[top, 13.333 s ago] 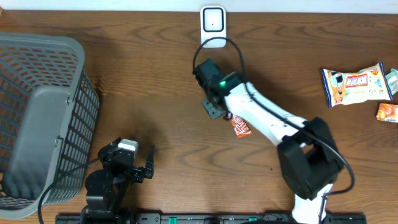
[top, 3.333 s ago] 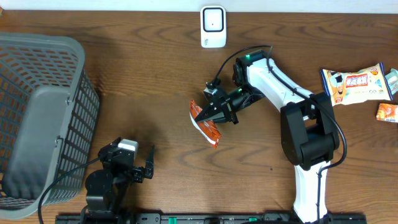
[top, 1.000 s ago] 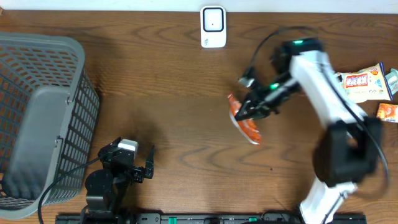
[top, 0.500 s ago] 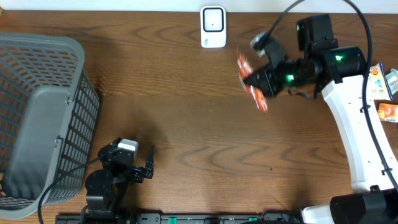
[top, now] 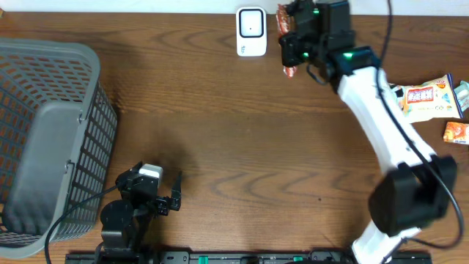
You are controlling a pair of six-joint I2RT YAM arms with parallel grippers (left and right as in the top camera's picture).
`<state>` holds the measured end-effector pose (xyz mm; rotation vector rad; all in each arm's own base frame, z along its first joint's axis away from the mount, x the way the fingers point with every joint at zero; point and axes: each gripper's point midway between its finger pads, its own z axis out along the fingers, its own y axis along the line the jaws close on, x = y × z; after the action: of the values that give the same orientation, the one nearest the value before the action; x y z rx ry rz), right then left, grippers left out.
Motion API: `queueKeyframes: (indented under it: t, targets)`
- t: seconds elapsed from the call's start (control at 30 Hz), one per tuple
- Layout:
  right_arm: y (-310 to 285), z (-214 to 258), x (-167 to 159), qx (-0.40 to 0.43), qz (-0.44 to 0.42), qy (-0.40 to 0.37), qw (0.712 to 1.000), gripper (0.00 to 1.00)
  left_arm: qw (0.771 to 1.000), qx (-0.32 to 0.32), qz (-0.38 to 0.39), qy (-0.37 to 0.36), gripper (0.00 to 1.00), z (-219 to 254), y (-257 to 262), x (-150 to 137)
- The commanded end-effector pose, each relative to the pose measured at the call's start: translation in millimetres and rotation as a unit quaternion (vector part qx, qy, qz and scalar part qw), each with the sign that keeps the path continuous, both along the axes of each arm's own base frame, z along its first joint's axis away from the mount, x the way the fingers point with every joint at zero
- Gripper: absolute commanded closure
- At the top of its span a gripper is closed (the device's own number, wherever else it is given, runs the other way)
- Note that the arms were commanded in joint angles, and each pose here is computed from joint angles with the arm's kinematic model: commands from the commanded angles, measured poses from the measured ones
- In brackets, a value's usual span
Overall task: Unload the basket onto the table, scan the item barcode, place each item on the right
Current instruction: 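Carry the red chocolate bar up close to the white scanner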
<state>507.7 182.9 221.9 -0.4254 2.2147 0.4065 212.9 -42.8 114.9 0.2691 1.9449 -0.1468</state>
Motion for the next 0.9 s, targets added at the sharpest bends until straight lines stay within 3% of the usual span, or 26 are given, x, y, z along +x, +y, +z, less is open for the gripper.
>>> queueKeyframes:
  t: [0.0, 0.33, 0.5, 0.87]
  targets:
    - [3, 1, 35, -0.003, -0.036, -0.032, 0.999, 0.99, 1.000, 0.008, -0.003, 0.012, 0.02, -9, 0, -2]
    - [28, -8, 115, -0.005, -0.045, -0.080, 0.996, 0.99, 1.000, 0.008, -0.003, 0.012, 0.02, -9, 0, -2]
    - [45, -35, 142, -0.018, -0.057, -0.090, 0.994, 0.99, 1.000, 0.008, -0.003, 0.012, 0.02, -9, 0, -2]
    - [67, -66, 157, -0.040, -0.080, -0.118, 0.989, 0.99, 1.000, 0.008, -0.002, 0.012, 0.02, -9, 0, -2]
